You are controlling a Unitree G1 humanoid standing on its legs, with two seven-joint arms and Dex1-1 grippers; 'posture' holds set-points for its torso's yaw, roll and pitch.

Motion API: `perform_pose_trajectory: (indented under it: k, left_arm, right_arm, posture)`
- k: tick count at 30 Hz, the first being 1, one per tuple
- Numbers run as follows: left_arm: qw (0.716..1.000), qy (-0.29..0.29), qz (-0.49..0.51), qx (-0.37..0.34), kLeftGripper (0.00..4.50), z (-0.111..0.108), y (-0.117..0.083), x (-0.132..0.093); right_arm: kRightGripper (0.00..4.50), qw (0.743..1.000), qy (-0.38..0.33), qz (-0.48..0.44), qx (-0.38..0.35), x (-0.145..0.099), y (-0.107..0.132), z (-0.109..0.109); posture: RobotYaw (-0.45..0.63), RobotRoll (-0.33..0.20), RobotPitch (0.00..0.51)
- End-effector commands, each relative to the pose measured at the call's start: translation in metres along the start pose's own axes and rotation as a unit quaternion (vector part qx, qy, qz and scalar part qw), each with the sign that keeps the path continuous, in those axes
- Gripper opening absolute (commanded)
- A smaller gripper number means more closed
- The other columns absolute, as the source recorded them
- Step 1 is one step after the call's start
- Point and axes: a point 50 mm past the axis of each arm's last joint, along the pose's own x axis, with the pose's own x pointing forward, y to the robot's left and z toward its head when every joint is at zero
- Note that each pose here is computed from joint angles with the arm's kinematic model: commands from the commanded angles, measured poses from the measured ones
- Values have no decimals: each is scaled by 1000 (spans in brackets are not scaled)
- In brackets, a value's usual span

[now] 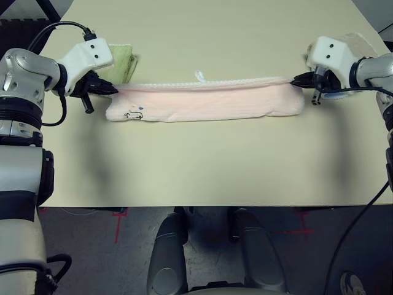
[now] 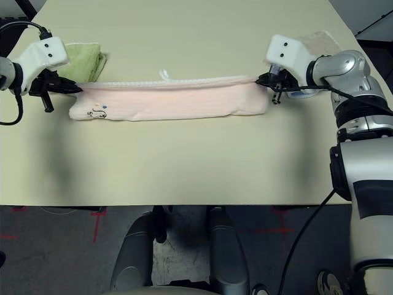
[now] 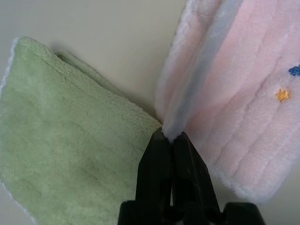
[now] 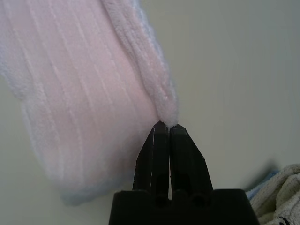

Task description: Fold the towel and set it aside.

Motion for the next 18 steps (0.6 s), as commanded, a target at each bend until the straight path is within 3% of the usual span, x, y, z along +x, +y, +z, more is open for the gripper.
perform_pose_trajectory:
  k: [1, 6, 7, 10, 18]
  left_arm:
    - [1000, 17, 1, -14, 16, -11, -3, 2]
    - [1000, 24, 7, -11, 16, -14, -6, 6]
    - [1000, 25, 12, -8, 235, -14, -6, 7]
    - [1000, 14, 18, -9, 1083, -13, -6, 8]
    - [998, 13, 53, 3, 4101, -14, 6, -14]
  right_arm:
    - [0, 1000, 14, -3, 2, 3, 2, -3]
    - [0, 1000, 29, -4, 4, 8, 6, -7]
    - [0, 1000, 30, -5, 8, 8, 7, -8]
    - [818, 1000, 23, 1, 15, 8, 8, -8]
    - [3770, 1000, 6, 4, 30, -9, 1, -11]
  posture:
    - [-85, 0, 240]
    - [-83, 0, 237]
    - [-83, 0, 237]
    - [-82, 0, 236]
    - [-87, 0, 235]
